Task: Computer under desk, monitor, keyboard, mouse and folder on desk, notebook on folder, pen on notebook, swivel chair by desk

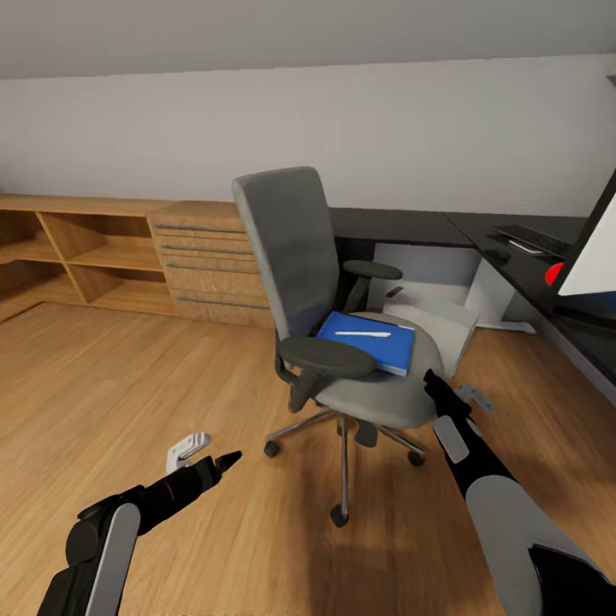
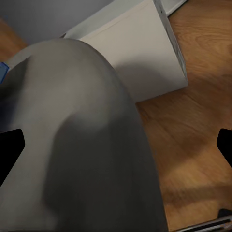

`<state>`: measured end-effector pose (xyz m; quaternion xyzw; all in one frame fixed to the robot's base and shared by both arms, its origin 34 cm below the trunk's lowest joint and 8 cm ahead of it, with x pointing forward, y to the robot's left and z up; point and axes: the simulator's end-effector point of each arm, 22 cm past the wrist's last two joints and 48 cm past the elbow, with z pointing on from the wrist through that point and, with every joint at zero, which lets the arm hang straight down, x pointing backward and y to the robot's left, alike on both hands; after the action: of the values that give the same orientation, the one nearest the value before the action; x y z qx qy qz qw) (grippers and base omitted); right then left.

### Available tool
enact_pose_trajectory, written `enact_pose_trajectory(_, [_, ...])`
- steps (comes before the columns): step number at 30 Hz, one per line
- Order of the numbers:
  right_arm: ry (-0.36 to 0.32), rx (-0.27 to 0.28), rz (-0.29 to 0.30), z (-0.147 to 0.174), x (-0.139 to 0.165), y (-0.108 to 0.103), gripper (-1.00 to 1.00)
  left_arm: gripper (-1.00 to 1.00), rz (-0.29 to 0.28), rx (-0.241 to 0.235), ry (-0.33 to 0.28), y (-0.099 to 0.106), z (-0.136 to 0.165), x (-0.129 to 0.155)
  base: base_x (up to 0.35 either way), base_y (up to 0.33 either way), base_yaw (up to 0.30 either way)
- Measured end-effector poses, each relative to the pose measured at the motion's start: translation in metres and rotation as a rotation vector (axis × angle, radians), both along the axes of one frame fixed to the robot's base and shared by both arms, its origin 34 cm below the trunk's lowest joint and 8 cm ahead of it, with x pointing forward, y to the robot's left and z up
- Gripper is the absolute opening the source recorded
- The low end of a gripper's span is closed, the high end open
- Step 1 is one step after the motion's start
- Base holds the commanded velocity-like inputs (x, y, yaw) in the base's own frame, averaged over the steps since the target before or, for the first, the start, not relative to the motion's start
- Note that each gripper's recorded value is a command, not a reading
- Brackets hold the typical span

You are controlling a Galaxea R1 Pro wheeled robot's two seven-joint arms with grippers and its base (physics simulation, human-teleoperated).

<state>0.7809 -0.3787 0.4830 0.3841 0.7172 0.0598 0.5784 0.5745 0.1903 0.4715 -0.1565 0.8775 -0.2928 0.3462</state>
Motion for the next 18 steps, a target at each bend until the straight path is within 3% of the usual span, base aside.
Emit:
enact_pose_trajectory(6, [0.003, -0.006, -0.004, -0.001, -0.001, -0.005, 1.00, 1.00, 0.002, 0.003, 0.002, -0.001, -0.001, 0.000, 0.165, 0.000, 0.012])
enact_pose_trajectory(18, [0.018, -0.015, -0.013, -0.006, -0.005, -0.015, 1.00, 1.00, 0.001, 0.001, 0.009, -0.003, -0.005, -0.001, 0.029, 0.000, 0.000])
